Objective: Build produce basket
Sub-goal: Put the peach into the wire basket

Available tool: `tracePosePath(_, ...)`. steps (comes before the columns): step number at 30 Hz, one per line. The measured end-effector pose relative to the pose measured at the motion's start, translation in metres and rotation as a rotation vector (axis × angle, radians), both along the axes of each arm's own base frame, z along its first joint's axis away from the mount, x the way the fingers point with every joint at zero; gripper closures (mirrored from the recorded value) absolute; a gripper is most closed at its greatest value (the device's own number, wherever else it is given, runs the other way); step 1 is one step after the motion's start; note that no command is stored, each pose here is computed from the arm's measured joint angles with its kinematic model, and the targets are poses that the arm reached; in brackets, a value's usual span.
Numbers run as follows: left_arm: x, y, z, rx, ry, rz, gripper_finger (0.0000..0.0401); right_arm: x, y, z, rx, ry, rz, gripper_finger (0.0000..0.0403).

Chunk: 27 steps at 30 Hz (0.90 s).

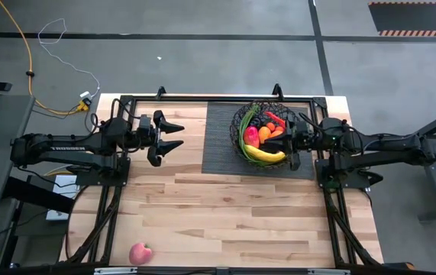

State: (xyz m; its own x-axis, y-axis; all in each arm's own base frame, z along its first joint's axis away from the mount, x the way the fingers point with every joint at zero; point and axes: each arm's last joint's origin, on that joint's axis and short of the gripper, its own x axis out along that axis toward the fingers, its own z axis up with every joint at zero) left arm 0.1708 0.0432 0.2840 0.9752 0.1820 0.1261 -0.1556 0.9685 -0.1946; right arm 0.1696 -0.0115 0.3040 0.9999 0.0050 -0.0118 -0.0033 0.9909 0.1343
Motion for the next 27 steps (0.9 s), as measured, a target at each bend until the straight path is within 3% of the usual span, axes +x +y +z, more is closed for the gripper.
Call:
tracePosePath(6, 0.001, 0.000, 0.003, -0.074, 0.031, 0.019, 0.0151, 0.000, 0.000, 0.000, 0.022, 0.000, -0.005, 0.0402)
tracePosePath(10, 0.003, -0.008, 0.018, -0.113, 0.163, -0.023, 0.0143, 0.000, 0.000, 0.000, 0.023, 0.000, -0.005, 0.0402)
tracePosePath(14, 0.005, -0.024, 0.037, -0.182, 0.324, -0.143, 0.0126, 0.000, 0.000, 0.000, 0.024, 0.000, -0.005, 0.0402)
tracePosePath(20, 0.008, -0.066, 0.050, -0.359, 0.567, -0.362, 0.0101, 0.000, 0.000, 0.000, 0.026, 0.001, -0.005, 0.0403)
tracePosePath(27, 0.012, -0.139, 0.027, -0.602, 0.857, -0.537, 0.0096, 0.000, 0.000, 0.000, 0.026, 0.001, -0.006, 0.0403)
